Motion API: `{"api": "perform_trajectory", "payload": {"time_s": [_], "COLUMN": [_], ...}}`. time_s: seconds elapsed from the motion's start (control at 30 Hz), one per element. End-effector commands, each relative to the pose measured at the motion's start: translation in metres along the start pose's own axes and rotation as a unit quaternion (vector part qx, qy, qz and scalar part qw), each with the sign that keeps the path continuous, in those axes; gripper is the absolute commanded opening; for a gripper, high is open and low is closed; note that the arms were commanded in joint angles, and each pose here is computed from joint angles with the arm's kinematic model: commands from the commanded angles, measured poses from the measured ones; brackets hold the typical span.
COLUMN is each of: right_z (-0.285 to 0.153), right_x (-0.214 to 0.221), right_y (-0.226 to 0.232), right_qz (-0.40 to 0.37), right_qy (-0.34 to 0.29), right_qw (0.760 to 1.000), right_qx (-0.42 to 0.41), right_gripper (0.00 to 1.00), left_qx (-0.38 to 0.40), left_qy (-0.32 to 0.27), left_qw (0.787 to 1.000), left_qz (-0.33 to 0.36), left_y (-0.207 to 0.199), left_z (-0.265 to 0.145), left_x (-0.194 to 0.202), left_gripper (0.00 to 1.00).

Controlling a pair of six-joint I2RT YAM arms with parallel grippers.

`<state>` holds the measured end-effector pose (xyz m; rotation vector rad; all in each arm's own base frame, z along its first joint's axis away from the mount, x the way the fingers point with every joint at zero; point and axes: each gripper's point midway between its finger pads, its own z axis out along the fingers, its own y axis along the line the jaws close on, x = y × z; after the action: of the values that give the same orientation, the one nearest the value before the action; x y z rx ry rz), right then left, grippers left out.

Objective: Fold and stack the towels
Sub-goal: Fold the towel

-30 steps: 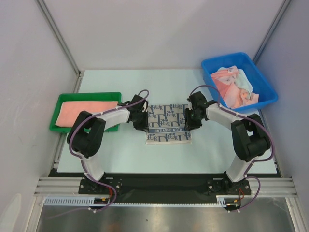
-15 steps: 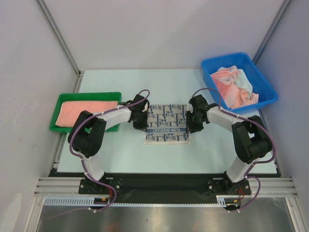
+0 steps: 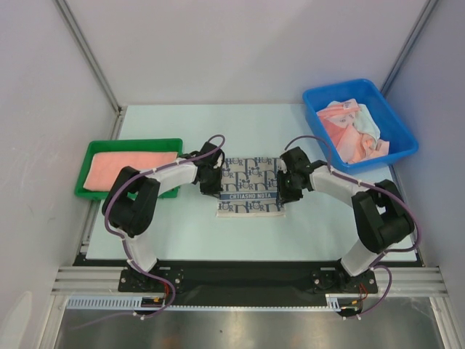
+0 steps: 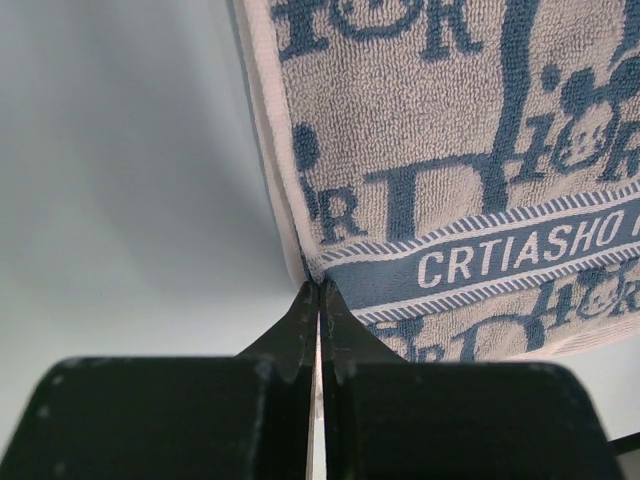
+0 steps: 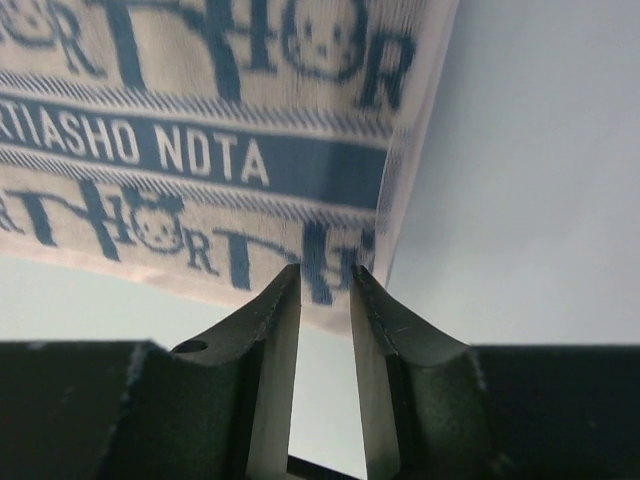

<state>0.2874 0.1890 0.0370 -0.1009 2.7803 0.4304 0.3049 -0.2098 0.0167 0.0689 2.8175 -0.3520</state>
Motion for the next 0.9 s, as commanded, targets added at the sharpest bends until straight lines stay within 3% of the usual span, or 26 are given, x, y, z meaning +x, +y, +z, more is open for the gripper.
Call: {"api": "perform_trajectory", "payload": {"time_s": [0.0, 0.17, 0.4, 0.87], "right_z": [-0.006, 0.010, 0.000, -0.007], "right_x": [0.014, 0.049, 0.047, 0.061], "right_y": [0.000, -0.017, -0.023, 0.000], "right_qz": [0.006, -0.011, -0.003, -0.007], "right_qy": [-0.011, 0.015, -0.009, -0.002], "right_qw": [1.000, 0.998, 0.997, 0.999], "right_qx": [0.014, 0.064, 0.083, 0.033], "right_gripper": [0.32, 0.27, 0.23, 0.24], "left_qx": [-0.016, -0.024, -0.039, -0.035], "left_qy": [0.015, 0.019, 0.016, 0.024], "left_qw": [1.000, 0.999, 0.999, 0.999], "left_qz": [-0.003, -0.008, -0.018, -0.020], "left_y": [0.007, 0.012, 0.017, 0.016], "left_z": [0.002, 0.006, 0.001, 0.004], "left_x": [0.010, 0.015, 0.014, 0.019], "left_gripper": [0.00, 0.00, 0.00, 0.00]}}
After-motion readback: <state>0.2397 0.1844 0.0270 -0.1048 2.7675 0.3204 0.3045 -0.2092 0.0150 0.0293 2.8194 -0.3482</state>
